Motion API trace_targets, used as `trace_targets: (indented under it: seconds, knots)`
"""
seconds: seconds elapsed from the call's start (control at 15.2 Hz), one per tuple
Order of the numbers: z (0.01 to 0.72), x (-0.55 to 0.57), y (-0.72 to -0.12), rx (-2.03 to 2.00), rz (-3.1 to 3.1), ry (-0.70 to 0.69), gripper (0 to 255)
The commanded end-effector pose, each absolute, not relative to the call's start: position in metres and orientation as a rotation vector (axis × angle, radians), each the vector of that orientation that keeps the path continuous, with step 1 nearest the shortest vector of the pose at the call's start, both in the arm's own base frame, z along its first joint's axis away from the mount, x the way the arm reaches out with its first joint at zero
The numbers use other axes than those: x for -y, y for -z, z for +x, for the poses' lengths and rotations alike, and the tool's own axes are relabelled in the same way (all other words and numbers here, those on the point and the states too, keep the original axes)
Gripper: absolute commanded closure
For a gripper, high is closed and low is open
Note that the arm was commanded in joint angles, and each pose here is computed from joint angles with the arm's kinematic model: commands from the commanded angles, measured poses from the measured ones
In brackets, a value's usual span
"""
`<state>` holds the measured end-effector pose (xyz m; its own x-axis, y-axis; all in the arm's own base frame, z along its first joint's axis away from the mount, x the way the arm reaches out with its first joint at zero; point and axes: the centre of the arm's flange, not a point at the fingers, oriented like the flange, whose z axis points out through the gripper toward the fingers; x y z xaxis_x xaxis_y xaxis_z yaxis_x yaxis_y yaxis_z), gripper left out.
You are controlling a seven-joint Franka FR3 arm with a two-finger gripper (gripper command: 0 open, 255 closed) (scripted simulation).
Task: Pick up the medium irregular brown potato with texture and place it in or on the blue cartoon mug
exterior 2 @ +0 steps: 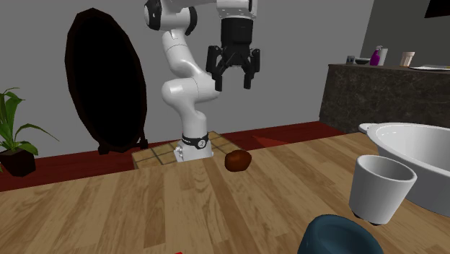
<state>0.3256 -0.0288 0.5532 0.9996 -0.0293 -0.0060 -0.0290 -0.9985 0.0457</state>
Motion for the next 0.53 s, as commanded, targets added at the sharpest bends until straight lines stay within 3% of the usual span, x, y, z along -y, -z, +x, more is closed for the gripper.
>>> trace_targets:
  seconds: [0.0, 0.46]
  knots:
    - [0.326, 0.029, -0.553, 0.045, 3.096, 0.01, 0]
    - [0.302, 0.003, -0.464, 0.941, 2.941, -0.135, 0]
